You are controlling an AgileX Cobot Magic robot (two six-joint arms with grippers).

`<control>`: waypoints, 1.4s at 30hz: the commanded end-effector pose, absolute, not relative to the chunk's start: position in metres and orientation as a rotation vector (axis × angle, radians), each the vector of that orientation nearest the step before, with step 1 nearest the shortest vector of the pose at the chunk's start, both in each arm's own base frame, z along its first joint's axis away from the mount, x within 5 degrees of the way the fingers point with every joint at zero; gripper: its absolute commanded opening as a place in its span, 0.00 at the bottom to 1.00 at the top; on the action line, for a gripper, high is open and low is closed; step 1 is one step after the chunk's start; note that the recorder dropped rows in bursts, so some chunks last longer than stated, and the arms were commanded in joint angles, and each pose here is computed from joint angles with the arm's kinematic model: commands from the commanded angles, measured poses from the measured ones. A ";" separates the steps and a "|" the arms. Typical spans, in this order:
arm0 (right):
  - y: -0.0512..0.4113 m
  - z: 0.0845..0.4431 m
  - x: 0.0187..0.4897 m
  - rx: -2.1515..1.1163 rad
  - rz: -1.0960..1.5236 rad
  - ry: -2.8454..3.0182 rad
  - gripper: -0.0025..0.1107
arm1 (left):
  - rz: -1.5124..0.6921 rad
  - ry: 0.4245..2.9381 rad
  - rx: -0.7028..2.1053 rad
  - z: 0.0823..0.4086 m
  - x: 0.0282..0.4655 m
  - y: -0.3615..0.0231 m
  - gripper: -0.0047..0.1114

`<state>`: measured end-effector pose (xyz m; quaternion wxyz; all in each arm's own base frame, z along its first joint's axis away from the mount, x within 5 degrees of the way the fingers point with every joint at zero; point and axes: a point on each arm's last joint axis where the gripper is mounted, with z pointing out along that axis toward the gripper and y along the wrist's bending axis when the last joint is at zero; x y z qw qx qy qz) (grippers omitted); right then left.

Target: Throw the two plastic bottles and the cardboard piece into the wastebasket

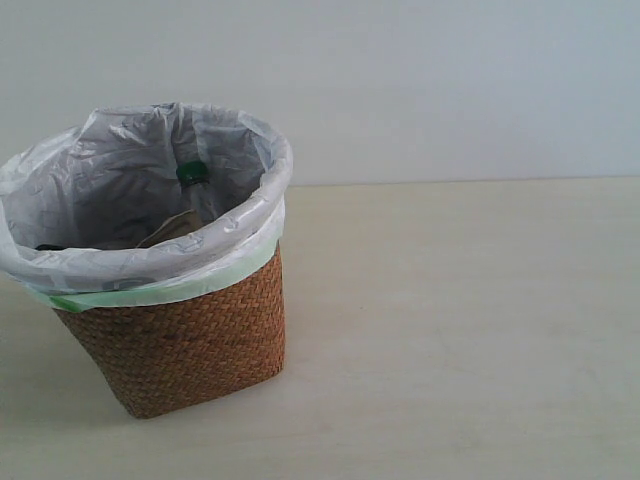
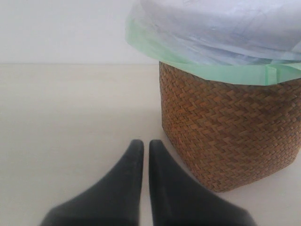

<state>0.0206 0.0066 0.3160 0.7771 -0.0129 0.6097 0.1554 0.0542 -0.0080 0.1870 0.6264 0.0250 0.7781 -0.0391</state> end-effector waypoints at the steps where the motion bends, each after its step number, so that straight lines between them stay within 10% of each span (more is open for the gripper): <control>1: 0.005 0.318 0.021 0.004 0.343 1.217 0.02 | -0.095 1.779 0.065 0.186 0.054 -0.008 0.07; 42: 0.006 0.314 0.023 0.016 0.396 1.251 0.02 | -0.095 1.779 0.065 0.186 0.054 -0.008 0.07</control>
